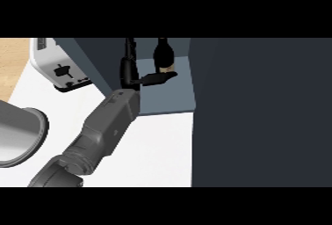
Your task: Pick up the wine, place it into the cabinet and close the cabinet
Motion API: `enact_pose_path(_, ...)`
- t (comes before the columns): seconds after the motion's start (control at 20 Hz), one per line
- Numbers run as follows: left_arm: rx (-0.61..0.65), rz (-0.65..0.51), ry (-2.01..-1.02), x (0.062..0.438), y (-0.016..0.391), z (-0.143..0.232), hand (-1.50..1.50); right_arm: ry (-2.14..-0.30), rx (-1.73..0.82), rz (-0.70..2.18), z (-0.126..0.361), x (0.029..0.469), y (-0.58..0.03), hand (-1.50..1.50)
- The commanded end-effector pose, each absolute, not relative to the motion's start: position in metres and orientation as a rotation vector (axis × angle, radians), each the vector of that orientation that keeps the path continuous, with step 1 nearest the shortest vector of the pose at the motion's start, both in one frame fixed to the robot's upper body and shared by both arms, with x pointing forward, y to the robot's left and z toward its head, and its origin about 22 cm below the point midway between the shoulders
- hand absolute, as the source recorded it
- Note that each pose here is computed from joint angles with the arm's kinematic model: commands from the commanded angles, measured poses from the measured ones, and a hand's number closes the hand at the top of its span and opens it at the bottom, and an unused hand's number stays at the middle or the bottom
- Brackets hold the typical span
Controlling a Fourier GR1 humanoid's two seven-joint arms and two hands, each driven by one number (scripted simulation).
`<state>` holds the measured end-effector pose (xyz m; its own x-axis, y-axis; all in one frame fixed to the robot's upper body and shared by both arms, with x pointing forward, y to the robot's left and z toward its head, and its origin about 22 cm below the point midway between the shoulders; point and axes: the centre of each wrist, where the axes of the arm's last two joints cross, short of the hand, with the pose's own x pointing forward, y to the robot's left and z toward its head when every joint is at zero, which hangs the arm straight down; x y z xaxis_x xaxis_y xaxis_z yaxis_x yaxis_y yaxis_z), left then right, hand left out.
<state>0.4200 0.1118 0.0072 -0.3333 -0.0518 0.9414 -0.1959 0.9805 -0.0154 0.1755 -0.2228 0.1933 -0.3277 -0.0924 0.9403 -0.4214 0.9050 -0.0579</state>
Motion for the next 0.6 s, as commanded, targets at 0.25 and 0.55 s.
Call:
enact_pose_path(0.25, 0.105, 0.218, -1.870, 0.410, 0.122, -0.012, -1.50, -1.909, 0.344, 0.341, 0.203, 0.154, -0.226, -1.50)
enact_pose_path(0.55, 0.062, 0.272, -1.869, 0.411, 0.116, -0.005, -1.50, -1.885, 0.383, 0.315, 0.198, 0.164, -0.217, -1.50)
